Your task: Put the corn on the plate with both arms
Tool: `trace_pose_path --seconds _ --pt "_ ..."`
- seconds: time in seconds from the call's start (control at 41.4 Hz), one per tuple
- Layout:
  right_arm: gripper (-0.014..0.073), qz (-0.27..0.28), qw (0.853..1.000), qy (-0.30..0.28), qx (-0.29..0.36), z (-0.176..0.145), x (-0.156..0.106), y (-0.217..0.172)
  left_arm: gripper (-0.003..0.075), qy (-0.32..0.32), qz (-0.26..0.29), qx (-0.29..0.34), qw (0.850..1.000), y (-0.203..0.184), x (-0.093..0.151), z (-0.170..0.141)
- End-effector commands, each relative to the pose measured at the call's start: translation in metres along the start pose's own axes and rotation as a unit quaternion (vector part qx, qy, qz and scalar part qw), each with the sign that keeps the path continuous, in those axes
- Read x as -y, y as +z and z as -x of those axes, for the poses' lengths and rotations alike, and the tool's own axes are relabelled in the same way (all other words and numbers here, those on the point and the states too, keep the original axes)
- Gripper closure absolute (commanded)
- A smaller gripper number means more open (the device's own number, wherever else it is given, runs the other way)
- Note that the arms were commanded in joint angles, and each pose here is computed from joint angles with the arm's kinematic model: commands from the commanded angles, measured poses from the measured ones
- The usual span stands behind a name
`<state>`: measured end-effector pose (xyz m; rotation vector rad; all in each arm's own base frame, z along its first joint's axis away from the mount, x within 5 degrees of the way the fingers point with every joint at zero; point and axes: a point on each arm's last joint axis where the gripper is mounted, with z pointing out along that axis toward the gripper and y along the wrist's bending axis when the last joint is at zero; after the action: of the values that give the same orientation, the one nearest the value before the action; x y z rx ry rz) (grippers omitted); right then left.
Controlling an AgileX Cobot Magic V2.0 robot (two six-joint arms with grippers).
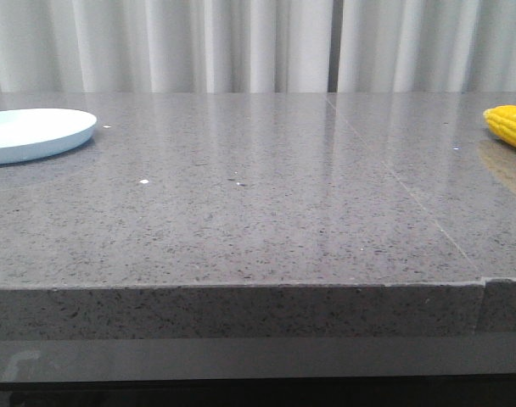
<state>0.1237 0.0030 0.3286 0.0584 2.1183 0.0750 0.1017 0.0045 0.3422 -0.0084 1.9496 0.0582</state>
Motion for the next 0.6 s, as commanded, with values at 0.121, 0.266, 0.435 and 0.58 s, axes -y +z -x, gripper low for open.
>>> trace_pose_path --seconds 0.121,0.266,0.435,0.58 --pt "-0.0016 -0.005 0.999 -0.011 0.036 0.015 0.001 -0.001 0.0383 -0.001 -0.006 0.028 1.000 0.005 0.001 0.013" --pt "-0.0069 -0.005 0.999 -0.011 0.036 0.015 0.001 0.001 0.0153 0.003 -0.006 0.010 1.000 0.011 0.001 0.013" --pt "-0.0069 -0.005 0.999 -0.011 0.036 0.015 0.001 0.001 0.0154 0.013 -0.005 -0.054 0.998 0.031 0.001 0.019" --pt "-0.0069 -0.005 0.999 -0.011 0.036 0.015 0.001 0.001 0.0154 0.014 -0.006 -0.099 0.995 0.058 0.001 0.033"
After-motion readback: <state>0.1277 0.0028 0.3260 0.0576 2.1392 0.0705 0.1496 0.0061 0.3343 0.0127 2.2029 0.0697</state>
